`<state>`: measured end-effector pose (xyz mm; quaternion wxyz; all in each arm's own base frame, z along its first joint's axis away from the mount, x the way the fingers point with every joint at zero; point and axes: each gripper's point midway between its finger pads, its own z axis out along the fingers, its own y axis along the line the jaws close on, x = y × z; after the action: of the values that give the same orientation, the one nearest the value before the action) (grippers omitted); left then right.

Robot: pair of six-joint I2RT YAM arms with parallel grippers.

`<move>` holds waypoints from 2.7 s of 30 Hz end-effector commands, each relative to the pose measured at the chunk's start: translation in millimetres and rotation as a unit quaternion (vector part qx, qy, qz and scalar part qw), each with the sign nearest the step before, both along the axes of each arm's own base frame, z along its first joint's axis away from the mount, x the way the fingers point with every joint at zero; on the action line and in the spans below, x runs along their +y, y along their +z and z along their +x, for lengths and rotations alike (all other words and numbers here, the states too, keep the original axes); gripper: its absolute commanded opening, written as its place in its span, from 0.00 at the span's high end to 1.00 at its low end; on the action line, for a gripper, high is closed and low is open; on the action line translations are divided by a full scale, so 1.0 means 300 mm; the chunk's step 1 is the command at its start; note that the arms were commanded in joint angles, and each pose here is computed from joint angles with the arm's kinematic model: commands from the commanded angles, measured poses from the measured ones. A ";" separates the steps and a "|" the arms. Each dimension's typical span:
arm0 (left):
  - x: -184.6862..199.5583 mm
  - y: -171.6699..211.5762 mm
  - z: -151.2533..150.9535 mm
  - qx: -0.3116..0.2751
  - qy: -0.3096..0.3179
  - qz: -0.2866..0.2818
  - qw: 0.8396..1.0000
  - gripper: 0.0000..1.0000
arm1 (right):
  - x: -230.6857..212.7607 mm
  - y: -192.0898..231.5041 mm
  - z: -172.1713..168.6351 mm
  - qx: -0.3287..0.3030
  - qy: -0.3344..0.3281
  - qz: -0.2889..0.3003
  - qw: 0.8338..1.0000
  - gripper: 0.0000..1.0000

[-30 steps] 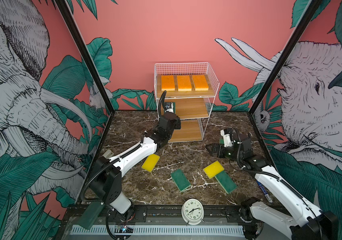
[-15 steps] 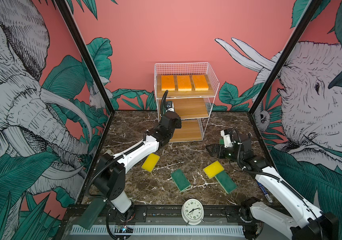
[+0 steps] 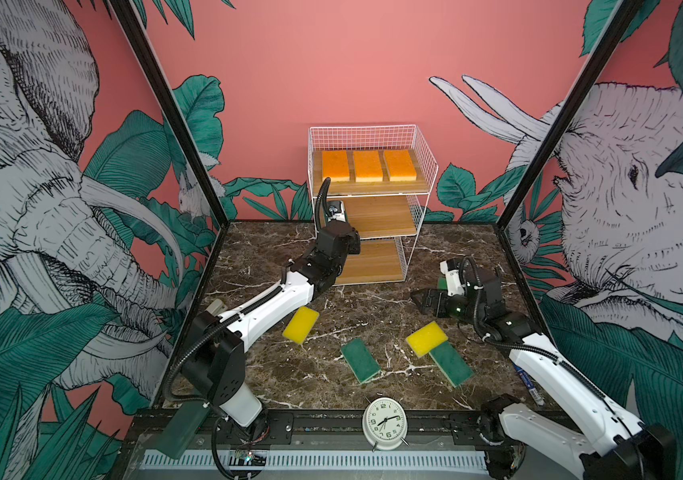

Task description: Place and organize the cleaning sponges onto the shelf

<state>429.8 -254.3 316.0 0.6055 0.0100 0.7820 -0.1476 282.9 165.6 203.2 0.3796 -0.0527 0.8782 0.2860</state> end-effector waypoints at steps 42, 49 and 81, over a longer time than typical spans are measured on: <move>0.631 -0.230 -0.379 0.190 0.081 -0.017 0.978 0.59 | 0.604 0.399 0.282 -0.140 0.038 0.119 0.982 0.73; 0.620 -0.286 -0.332 0.197 0.069 -0.032 0.977 0.60 | 0.691 0.394 0.358 -0.139 0.032 0.124 0.982 0.73; 0.612 -0.311 -0.247 0.184 0.051 -0.049 0.980 0.62 | 0.716 0.341 0.491 -0.169 -0.013 0.051 0.984 0.80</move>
<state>351.8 -70.0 213.3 0.4423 -0.0913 0.8800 -0.1475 426.6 379.8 291.2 0.5053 -0.0692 0.7993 0.3180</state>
